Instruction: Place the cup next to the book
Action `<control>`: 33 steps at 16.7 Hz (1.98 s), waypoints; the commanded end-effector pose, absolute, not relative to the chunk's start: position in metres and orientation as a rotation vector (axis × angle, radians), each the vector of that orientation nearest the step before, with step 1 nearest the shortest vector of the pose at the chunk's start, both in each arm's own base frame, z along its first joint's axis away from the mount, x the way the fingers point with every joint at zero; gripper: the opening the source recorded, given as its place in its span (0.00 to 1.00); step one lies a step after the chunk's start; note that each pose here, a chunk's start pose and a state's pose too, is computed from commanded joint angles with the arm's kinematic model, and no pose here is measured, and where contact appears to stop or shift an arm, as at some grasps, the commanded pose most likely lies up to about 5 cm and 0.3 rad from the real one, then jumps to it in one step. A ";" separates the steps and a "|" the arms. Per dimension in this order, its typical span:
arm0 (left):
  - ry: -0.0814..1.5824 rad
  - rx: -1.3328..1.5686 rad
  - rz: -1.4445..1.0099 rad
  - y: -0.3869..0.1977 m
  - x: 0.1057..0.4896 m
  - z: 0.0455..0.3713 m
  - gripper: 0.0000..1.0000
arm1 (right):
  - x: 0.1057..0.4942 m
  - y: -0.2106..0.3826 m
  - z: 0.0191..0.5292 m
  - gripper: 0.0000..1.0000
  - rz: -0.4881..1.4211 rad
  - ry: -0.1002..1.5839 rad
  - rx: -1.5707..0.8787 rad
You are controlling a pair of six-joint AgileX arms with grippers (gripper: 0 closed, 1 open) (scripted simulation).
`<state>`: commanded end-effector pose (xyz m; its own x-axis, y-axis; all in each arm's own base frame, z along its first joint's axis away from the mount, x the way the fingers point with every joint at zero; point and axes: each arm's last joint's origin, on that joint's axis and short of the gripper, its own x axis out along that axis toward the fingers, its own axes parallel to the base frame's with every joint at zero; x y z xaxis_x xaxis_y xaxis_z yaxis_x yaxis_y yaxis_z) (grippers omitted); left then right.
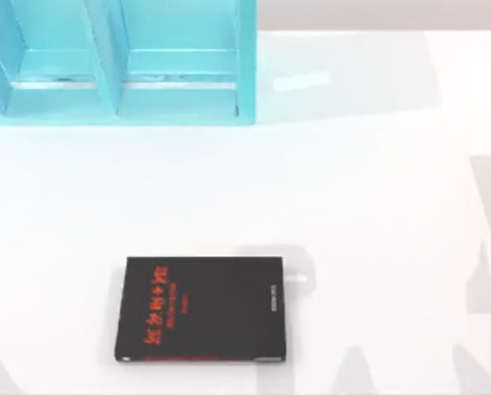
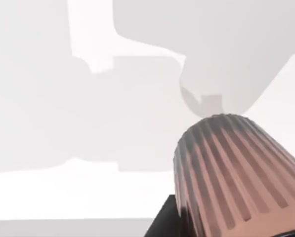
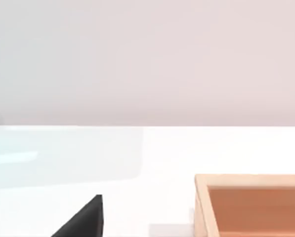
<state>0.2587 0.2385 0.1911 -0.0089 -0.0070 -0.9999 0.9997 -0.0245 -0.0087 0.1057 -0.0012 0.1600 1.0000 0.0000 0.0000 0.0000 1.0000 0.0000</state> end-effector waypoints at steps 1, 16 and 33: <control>1.199 1.226 -1.228 0.239 0.259 0.197 0.00 | 0.106 -0.001 0.160 1.00 0.000 0.000 0.000; 1.321 1.009 -0.981 0.174 0.291 0.213 0.00 | 0.106 -0.001 0.160 1.00 0.000 0.000 0.000; 1.597 0.085 -0.151 -0.049 0.264 0.230 0.00 | 0.106 -0.001 0.160 1.00 0.000 0.000 0.000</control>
